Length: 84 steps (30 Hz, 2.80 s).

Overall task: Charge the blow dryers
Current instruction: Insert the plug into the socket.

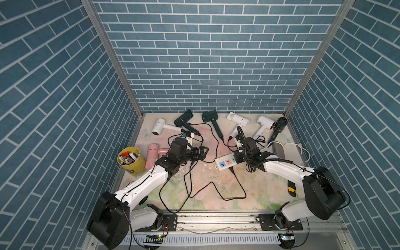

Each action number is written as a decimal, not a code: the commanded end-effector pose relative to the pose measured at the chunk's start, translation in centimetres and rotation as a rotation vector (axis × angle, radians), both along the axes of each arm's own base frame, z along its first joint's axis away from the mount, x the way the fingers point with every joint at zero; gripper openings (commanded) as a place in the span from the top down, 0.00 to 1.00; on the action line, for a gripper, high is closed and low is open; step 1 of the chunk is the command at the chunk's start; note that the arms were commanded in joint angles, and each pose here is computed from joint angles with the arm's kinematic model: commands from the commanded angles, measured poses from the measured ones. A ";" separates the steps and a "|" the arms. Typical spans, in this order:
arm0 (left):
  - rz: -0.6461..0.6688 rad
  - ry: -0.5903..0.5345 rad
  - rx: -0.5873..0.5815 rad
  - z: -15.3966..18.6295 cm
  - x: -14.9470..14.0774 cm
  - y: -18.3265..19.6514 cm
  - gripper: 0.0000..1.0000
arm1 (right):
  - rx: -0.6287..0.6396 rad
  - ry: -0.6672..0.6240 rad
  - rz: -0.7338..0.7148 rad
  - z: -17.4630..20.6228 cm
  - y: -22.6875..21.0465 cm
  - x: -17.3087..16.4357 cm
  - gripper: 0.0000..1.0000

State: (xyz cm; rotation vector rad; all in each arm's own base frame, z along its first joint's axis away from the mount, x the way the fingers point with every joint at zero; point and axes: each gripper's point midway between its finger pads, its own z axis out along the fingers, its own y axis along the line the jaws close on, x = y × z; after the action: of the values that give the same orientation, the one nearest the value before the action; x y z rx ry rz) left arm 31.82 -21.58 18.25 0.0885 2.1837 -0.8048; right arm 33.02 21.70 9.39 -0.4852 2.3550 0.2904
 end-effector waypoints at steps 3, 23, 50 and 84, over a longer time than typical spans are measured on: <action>0.024 -0.031 0.014 0.2 0.4 0.6 0.01 | -0.006 -0.035 -0.010 -0.6 0.2 0.0 1.00; 0.016 -0.015 0.012 -0.3 0.5 0.3 0.01 | -0.026 -0.016 -0.064 -2.9 0.6 -1.0 1.00; 0.008 -0.013 0.004 -0.4 0.5 0.1 0.01 | -0.076 0.068 -0.097 -5.4 -0.9 -3.8 1.00; 0.094 -0.036 0.063 -0.9 1.0 2.0 0.01 | -0.194 0.367 -0.181 -13.0 -2.5 -8.3 1.00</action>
State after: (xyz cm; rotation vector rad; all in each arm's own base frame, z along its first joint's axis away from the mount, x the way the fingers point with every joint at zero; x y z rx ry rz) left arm 32.50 -20.65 17.18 0.0548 2.1869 -0.7311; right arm 32.34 23.03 5.46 -0.2546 2.3679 0.2555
